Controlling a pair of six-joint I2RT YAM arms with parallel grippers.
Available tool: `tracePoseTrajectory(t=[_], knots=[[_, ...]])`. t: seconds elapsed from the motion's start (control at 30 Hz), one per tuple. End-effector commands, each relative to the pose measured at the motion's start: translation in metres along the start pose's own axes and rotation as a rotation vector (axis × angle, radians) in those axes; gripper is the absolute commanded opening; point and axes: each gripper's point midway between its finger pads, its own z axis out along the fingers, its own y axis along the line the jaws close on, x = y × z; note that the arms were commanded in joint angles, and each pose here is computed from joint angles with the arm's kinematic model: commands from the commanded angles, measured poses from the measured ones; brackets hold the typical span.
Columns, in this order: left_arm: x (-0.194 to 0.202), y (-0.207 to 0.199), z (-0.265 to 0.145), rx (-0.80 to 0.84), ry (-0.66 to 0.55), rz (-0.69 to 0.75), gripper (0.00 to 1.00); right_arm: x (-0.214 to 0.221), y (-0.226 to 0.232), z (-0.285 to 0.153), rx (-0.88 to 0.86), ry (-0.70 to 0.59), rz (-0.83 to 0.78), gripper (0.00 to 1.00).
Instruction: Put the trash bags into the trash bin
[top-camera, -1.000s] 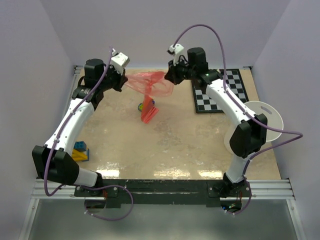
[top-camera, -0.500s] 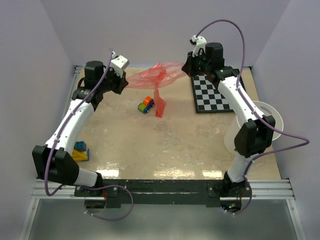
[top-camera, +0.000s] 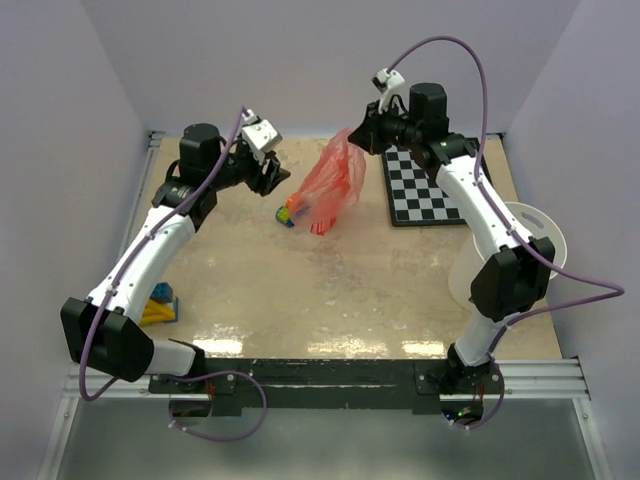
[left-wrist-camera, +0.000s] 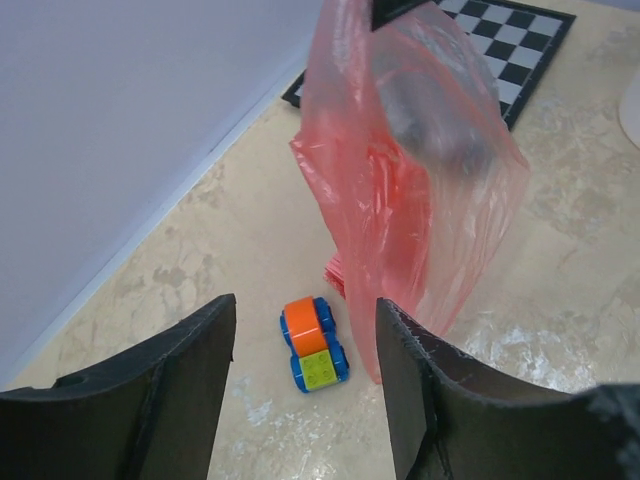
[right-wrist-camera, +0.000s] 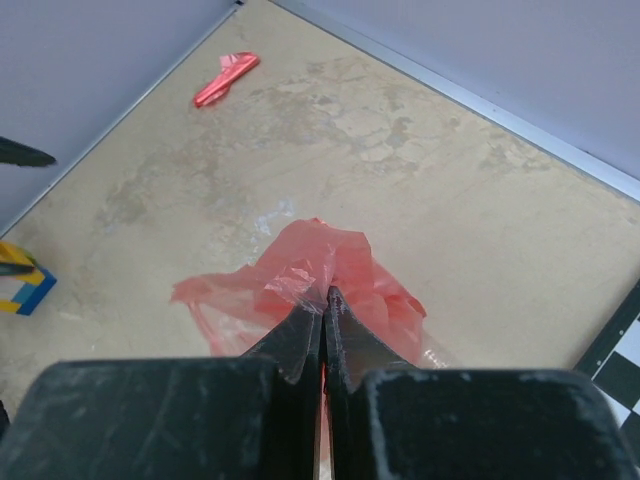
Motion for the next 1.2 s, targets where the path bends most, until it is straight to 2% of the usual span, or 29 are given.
tracePoseTrajectory(t=[0.0, 0.13, 0.23, 0.37, 0.53, 0.7, 0.77, 0.87, 1.03, 1.1, 1.17], knots=[[0.005, -0.023, 0.009, 0.072, -0.013, 0.078, 0.64, -0.045, 0.032, -0.024, -0.096, -0.119, -0.035, 0.0], [0.012, -0.035, 0.013, 0.126, -0.051, 0.081, 0.66, -0.056, 0.04, -0.032, -0.11, -0.147, -0.029, 0.0], [0.007, -0.054, 0.013, 0.217, -0.108, 0.08, 0.75, -0.061, 0.042, -0.035, -0.113, -0.163, -0.011, 0.0], [0.006, -0.072, 0.012, 0.269, -0.158, 0.047, 0.8, -0.071, 0.048, -0.037, -0.135, -0.195, 0.009, 0.0], [0.025, -0.061, 0.029, 0.098, -0.163, 0.021, 0.84, -0.083, 0.056, -0.04, -0.168, -0.225, 0.022, 0.0], [0.044, -0.021, 0.055, -0.105, -0.158, -0.027, 0.78, -0.089, 0.062, -0.045, -0.19, -0.234, 0.018, 0.0], [0.04, -0.012, 0.06, -0.126, -0.193, -0.043, 0.69, -0.087, 0.059, -0.045, -0.171, -0.228, 0.014, 0.0], [0.03, -0.006, 0.064, -0.113, -0.228, -0.081, 0.44, -0.077, 0.045, -0.046, -0.107, -0.206, 0.003, 0.0], [0.049, -0.007, 0.067, -0.095, -0.147, -0.032, 0.09, -0.065, 0.012, -0.063, -0.037, -0.199, 0.059, 0.0], [0.059, -0.003, 0.065, -0.107, -0.113, -0.004, 0.02, -0.065, 0.001, -0.07, -0.013, -0.205, 0.064, 0.0], [0.068, 0.003, 0.06, -0.137, -0.081, 0.037, 0.0, -0.065, -0.008, -0.078, 0.015, -0.211, 0.063, 0.0]])
